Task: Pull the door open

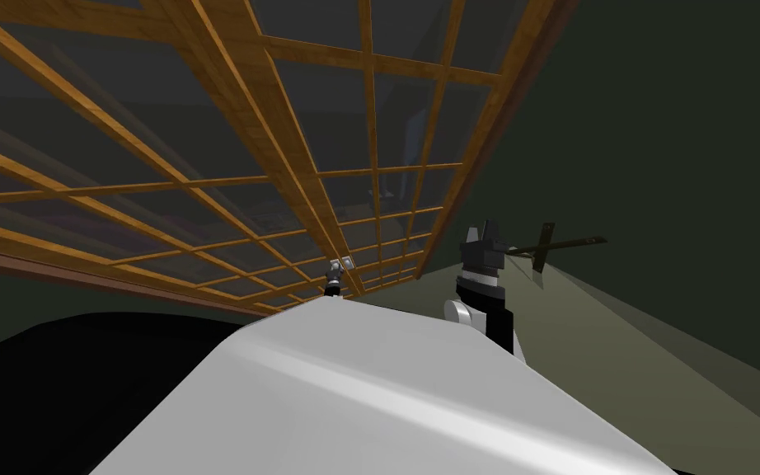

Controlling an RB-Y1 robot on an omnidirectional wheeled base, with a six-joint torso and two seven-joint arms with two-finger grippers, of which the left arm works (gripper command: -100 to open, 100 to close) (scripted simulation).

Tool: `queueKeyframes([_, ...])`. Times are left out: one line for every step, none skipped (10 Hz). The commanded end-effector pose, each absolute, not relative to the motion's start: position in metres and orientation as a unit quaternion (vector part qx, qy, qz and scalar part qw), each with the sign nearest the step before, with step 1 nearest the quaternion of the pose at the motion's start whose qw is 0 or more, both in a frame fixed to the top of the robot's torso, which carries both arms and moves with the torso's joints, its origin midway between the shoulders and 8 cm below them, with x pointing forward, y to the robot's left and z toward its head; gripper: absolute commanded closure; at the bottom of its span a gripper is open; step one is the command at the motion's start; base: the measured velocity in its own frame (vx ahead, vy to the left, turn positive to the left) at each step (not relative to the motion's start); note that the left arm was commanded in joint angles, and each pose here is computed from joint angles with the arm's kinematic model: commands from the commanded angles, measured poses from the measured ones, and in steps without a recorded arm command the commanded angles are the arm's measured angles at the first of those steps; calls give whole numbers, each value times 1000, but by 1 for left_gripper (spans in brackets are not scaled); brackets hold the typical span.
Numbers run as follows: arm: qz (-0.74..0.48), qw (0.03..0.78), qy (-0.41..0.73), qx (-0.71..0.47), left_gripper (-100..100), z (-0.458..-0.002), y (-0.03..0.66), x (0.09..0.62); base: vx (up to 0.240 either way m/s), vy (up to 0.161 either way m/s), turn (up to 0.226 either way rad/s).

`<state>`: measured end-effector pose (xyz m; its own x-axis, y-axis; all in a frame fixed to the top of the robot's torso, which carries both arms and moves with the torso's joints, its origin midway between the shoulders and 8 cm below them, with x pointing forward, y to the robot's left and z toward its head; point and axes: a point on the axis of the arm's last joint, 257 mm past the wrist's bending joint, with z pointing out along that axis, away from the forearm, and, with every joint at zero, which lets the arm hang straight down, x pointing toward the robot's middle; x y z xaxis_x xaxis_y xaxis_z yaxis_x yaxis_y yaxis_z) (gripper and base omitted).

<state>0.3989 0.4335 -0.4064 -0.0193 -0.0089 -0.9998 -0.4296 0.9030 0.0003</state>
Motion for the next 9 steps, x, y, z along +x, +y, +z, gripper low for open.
queueKeyframes([157,681,697,-159,100,-407,437,396,-8,-4,1])
queueKeyframes([157,681,697,-159,100,-407,437,396,0,0,0])
queueKeyframes([157,681,697,-159,100,-407,437,396,0,0,0])
queueKeyframes([157,672,704,-170,100,-417,444,382,-80,-38,25])
queueKeyframes([158,669,705,-173,100,-420,447,377,-166,-71,49])
queueKeyframes([160,664,708,-181,100,-425,453,368,-183,-79,38])
queueKeyframes([160,664,708,-181,100,-425,453,368,-140,-40,18])
queueKeyframes([162,659,710,-188,100,-430,459,358,-129,-41,66])
queueKeyframes([163,656,712,-192,100,-432,462,353,-123,-53,43])
